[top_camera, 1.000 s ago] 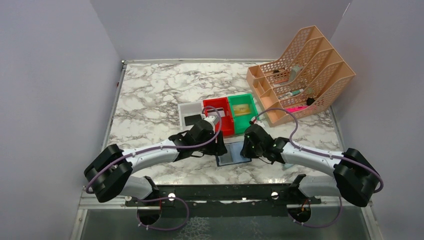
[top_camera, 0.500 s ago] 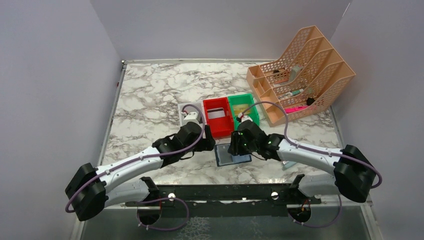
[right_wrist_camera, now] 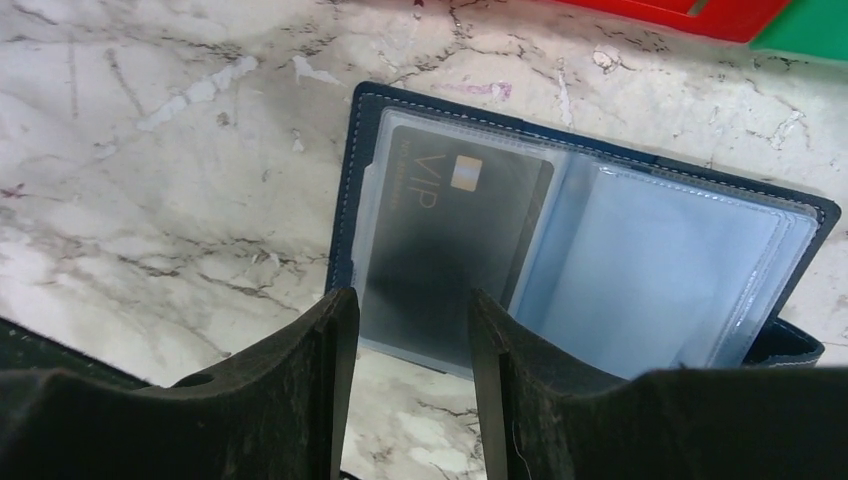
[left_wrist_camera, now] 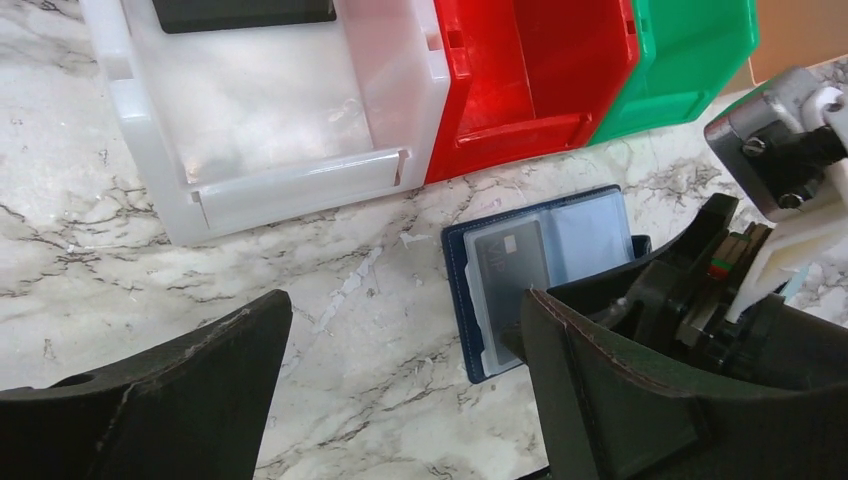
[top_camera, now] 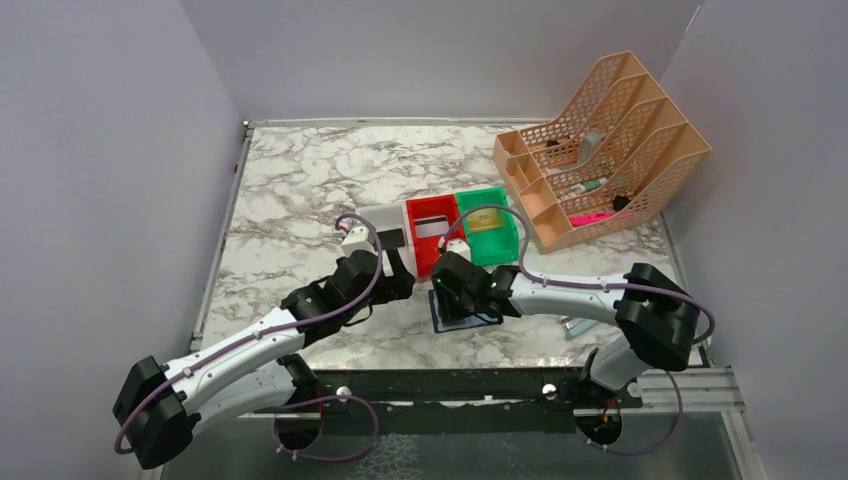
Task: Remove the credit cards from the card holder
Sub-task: Remove the credit card from the card holder.
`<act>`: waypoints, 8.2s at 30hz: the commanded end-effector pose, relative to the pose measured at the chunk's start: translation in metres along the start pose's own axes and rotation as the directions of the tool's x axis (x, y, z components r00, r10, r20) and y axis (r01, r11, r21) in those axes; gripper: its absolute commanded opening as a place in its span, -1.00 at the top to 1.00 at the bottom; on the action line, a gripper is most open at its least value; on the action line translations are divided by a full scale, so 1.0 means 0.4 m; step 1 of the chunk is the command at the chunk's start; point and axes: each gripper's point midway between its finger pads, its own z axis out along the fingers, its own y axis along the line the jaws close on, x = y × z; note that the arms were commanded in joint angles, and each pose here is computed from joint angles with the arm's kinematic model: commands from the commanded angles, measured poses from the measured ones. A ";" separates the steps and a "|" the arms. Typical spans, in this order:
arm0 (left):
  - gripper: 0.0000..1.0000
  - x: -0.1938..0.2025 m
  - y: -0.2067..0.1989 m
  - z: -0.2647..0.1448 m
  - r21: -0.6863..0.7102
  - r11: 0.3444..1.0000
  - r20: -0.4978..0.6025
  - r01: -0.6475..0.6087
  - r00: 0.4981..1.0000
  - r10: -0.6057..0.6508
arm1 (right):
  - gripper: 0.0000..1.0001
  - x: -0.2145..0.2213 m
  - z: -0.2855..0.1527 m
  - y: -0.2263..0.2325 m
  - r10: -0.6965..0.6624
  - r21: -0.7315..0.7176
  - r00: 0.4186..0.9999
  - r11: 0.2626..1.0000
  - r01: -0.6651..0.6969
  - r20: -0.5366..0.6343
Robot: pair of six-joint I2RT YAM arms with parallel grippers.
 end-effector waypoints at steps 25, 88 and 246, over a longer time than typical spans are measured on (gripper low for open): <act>-0.79 0.025 0.021 0.011 -0.017 1.000 -0.031 0.022 0.999 -0.022 | 0.78 0.062 0.057 -0.058 0.019 0.161 0.997 0.987 -0.008 -0.069; -0.81 0.087 -0.072 0.051 0.142 0.990 -0.178 -0.010 0.983 0.035 | 0.70 -0.008 0.039 0.013 0.104 -0.089 0.994 0.991 -0.105 -0.017; -0.81 0.050 0.034 0.046 0.123 0.980 -0.205 0.157 0.970 -0.129 | -0.33 0.053 0.063 0.076 0.140 -0.310 0.979 0.933 -0.181 -0.149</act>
